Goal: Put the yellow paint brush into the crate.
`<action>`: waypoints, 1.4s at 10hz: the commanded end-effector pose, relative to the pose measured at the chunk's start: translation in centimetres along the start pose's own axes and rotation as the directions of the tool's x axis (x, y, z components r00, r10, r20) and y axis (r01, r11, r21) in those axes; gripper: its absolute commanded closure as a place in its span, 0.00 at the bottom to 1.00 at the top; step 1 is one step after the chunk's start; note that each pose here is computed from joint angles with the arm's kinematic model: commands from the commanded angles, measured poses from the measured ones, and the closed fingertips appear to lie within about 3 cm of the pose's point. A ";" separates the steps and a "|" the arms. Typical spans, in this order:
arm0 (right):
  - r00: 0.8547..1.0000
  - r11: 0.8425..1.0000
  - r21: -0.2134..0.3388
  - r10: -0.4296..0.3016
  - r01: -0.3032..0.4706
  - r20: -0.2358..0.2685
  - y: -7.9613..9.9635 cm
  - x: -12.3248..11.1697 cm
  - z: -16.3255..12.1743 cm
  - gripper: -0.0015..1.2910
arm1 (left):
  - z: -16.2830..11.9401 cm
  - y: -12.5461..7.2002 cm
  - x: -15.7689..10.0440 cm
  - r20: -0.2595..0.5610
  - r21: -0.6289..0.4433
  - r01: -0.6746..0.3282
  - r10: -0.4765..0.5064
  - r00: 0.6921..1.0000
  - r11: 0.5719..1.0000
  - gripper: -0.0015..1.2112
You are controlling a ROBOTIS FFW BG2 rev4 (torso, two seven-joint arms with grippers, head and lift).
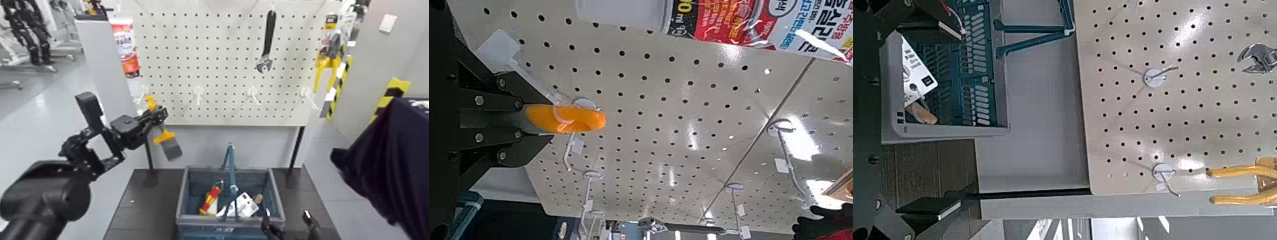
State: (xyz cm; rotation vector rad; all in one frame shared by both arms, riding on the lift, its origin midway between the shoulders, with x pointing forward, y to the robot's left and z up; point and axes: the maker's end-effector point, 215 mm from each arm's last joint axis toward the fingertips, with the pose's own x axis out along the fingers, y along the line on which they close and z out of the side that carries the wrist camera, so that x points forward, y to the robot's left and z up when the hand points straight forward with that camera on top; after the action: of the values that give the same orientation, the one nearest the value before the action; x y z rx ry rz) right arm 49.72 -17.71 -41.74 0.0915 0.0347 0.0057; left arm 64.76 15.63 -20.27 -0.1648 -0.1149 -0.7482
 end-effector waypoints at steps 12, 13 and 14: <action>1.000 1.000 0.008 0.005 -0.005 0.000 0.3 0.0 -0.2 0.11 | -16.4 -5.5 1.8 -0.085 -0.430 -0.047 0.011 0.996 0.902 0.99; 1.000 1.000 0.009 0.004 -0.004 0.000 0.3 0.0 -0.3 0.11 | -17.1 -5.7 2.1 -0.093 -0.453 -0.057 0.017 0.996 0.890 0.99; 1.000 1.000 0.011 0.005 -0.005 0.001 0.4 0.0 -0.2 0.11 | -17.9 -6.1 2.4 -0.107 -0.478 -0.064 0.014 0.994 0.876 0.99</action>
State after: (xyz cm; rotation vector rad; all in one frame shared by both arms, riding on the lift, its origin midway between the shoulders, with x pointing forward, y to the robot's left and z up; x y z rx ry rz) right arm 49.67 -17.35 -42.01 0.1011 0.0353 0.0105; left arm 63.20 6.68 -36.46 -0.5906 0.1632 -0.7301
